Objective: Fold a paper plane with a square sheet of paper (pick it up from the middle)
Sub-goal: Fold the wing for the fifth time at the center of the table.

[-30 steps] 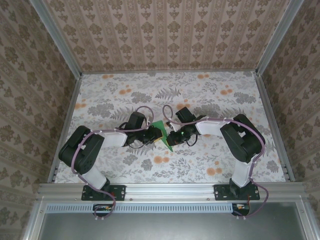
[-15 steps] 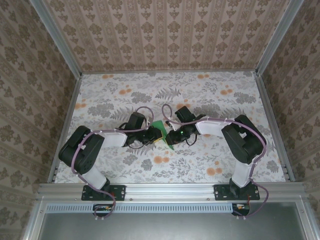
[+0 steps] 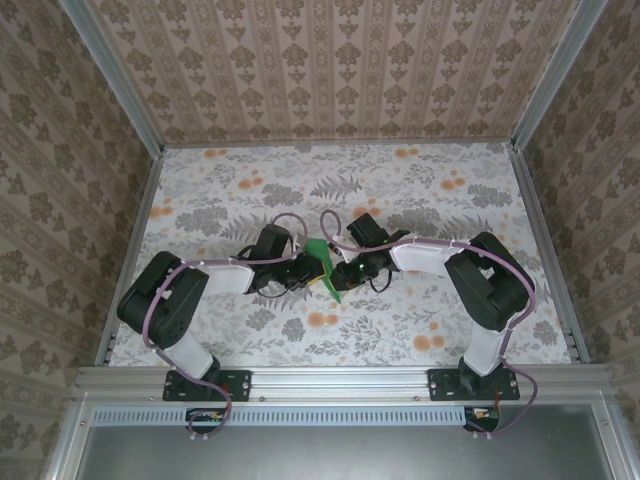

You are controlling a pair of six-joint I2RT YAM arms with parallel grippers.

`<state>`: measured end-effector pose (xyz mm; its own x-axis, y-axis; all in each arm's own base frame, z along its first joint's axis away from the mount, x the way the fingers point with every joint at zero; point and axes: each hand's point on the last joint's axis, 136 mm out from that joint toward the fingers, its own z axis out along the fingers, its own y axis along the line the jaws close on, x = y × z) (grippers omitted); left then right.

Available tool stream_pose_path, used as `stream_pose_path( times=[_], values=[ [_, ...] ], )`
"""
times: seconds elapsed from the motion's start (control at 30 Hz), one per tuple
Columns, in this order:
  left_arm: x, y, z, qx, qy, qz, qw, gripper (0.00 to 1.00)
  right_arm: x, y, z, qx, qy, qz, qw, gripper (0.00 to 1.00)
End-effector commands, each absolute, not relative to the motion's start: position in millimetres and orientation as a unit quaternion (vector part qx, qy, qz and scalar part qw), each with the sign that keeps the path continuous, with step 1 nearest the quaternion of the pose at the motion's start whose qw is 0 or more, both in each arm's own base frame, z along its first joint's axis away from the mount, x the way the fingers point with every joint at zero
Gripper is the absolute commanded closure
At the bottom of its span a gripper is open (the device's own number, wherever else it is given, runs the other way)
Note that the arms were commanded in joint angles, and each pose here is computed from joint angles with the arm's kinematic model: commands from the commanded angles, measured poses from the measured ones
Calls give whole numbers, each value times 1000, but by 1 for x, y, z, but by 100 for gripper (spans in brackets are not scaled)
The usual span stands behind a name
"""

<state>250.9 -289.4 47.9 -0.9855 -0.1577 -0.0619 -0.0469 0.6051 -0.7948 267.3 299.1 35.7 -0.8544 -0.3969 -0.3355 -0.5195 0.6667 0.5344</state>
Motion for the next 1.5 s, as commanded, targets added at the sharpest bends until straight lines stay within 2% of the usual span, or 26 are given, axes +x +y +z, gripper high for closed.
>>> stream_pose_path(
  times=[0.0,0.23,1.2,1.3,1.47],
  values=[
    [245,-288,48,-59,896,-437,59,80,266,302,31,-264,908,313,86,92],
    [241,-278,42,-64,905,-417,62,81,263,307,22,-278,905,315,66,97],
    [259,-294,43,-44,897,-433,73,85,262,306,6,-242,912,331,17,96],
    [261,-294,42,-44,897,-433,73,85,262,305,7,-240,912,331,16,94],
    [260,-290,39,-51,900,-426,75,85,265,304,18,-238,912,331,32,81]
  ],
)
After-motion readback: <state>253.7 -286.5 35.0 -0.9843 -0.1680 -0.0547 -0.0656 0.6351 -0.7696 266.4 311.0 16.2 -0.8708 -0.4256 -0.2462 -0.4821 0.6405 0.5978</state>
